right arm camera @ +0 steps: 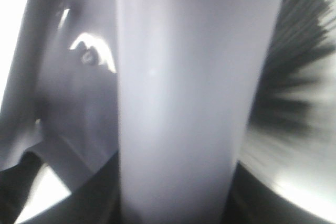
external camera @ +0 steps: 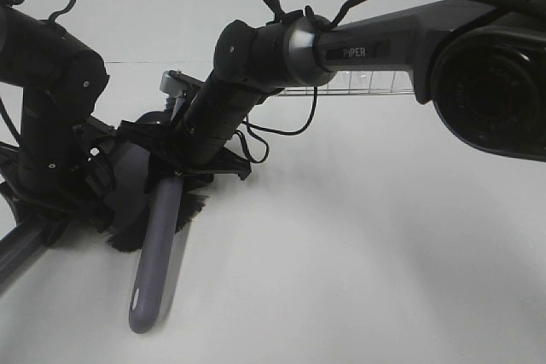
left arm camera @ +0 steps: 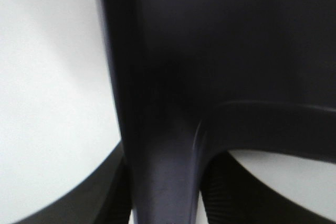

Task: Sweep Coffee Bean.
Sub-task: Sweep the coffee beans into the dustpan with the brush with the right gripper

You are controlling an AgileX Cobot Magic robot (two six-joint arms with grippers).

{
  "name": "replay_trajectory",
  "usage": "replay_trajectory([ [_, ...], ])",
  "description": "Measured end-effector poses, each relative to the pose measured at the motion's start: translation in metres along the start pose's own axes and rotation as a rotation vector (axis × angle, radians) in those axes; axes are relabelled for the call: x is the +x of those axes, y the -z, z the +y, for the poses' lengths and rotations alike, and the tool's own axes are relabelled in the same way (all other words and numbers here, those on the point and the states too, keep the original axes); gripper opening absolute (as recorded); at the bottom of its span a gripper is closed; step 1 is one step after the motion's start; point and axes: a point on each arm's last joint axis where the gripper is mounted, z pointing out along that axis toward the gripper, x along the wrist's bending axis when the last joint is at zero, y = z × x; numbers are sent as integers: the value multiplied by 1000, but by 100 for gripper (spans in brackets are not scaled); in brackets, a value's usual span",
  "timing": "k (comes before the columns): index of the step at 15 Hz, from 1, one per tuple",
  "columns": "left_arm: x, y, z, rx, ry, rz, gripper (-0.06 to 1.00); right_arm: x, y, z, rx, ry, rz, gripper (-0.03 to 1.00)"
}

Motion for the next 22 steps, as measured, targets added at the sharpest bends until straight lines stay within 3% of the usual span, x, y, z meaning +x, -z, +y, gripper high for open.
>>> replay_trajectory([
  [3, 0, 0, 0, 1, 0, 0, 32, 3, -3, -2, 18, 24, 57, 27],
  [8, 0, 0, 0, 1, -1, 0, 32, 3, 4, -1, 59, 44, 76, 27],
  [17, 0, 0, 0, 1, -1, -1, 32, 0, 69, 19, 39, 186, 96, 27],
  [20, 0, 0, 0, 1, 0, -2, 32, -9, 97, 27, 12, 254, 11, 27],
  [22, 0, 0, -1, 7, 2, -4, 32, -18, 113, 27, 27, 298, -141, 27],
])
